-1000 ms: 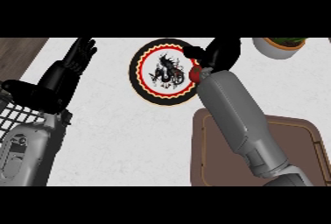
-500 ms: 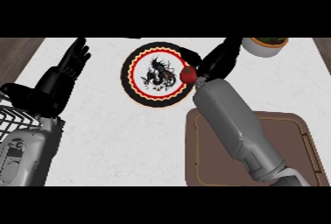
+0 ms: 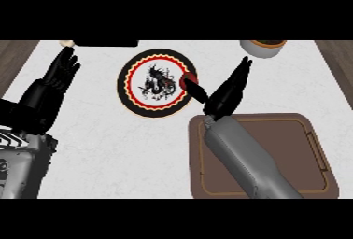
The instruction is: Pick the tomato from the tray and place it in the plate
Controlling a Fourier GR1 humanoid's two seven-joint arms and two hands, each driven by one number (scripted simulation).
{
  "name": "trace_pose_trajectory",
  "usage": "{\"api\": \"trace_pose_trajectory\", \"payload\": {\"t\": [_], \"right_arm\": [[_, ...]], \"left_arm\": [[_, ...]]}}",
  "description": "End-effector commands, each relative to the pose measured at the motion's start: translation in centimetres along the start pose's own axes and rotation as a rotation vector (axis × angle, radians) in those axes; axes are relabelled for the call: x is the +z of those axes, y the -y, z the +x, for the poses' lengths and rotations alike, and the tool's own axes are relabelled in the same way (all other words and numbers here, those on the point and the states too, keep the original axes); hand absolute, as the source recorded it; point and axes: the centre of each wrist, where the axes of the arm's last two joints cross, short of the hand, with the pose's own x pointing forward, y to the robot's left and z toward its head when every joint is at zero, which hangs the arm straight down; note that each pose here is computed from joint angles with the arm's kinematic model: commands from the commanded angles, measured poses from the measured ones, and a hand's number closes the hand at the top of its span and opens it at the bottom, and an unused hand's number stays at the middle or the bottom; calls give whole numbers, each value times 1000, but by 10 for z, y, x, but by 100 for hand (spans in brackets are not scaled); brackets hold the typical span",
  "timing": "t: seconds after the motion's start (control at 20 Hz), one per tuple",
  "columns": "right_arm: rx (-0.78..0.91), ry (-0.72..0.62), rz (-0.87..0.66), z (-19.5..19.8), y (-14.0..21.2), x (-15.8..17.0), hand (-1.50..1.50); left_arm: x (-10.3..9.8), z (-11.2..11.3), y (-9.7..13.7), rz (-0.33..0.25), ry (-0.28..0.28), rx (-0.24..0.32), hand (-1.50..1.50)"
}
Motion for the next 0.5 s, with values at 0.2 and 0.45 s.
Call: {"api": "trace_pose_trajectory", "payload": {"t": [0.2, 0.45], "right_arm": [[-43, -12, 17, -30, 44, 43, -150], [-31, -5, -28, -30, 89, 58, -150]], "left_arm": [[18, -5, -8, 24, -15, 2, 0], [16, -15, -2, 24, -4, -18, 0]]}}
